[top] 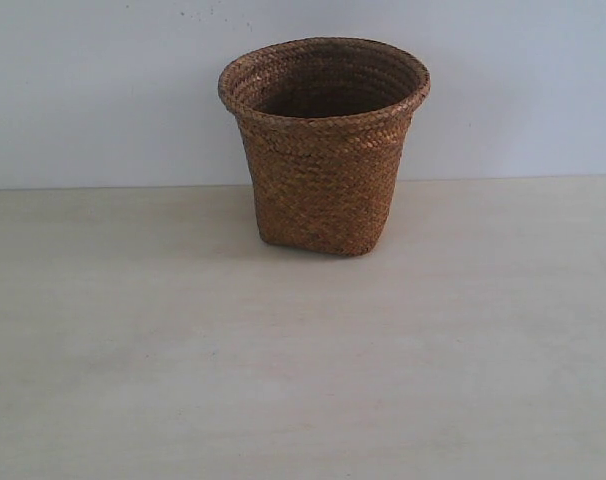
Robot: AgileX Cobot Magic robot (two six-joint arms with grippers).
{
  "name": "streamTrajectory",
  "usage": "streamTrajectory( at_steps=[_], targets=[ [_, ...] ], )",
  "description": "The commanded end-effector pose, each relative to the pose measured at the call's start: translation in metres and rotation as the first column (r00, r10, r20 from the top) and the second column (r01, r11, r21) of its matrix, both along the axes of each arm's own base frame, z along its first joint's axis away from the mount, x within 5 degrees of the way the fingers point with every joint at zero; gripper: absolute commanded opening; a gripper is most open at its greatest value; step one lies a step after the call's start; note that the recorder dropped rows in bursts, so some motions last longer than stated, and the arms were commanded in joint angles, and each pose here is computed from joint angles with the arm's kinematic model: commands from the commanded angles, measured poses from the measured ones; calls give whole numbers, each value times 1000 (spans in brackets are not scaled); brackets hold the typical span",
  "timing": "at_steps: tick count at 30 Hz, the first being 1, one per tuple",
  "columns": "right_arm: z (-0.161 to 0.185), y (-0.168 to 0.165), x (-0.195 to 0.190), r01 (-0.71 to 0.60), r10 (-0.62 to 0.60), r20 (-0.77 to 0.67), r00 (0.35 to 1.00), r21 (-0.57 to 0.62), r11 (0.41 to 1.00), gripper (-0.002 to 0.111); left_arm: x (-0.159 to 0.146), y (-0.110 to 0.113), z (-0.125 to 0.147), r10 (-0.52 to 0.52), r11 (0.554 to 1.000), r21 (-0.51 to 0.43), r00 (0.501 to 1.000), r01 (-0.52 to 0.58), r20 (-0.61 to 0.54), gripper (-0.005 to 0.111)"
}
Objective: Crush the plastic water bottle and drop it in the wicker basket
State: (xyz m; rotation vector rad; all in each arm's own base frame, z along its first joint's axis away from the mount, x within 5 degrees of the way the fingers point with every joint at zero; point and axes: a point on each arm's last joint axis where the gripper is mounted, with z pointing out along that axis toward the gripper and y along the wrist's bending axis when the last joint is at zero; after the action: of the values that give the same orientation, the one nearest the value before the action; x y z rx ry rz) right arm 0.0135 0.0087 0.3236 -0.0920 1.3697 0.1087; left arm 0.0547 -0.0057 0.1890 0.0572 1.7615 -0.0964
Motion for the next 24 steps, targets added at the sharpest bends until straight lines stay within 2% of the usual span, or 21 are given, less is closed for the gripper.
streamTrajectory(
  at_steps=[1, 7, 12, 16, 24],
  targets=[
    [0, 0, -1, -1, 1, 8, 1000, 7, 1000, 0, 0, 0, 0, 2, 1000, 7, 1000, -2, 14, 4],
    [-2, 0, 0, 2, -2, -11, 1000, -3, 1000, 0, 0, 0, 0, 2, 1000, 7, 1000, -2, 14, 4],
    [-13, -5, 2, 53, -42, -148, 988, 76, 996, 0, 0, 0, 0, 2, 1000, 7, 1000, -2, 14, 4],
    [-20, -5, 4, 58, -47, -173, 984, 55, 997, 0, 0, 0, 0, 2, 1000, 7, 1000, -2, 14, 4],
    [-69, -5, 29, 70, -64, -187, 980, 25, 997, 0, 0, 0, 0, 2, 1000, 7, 1000, -2, 14, 4]
  ],
)
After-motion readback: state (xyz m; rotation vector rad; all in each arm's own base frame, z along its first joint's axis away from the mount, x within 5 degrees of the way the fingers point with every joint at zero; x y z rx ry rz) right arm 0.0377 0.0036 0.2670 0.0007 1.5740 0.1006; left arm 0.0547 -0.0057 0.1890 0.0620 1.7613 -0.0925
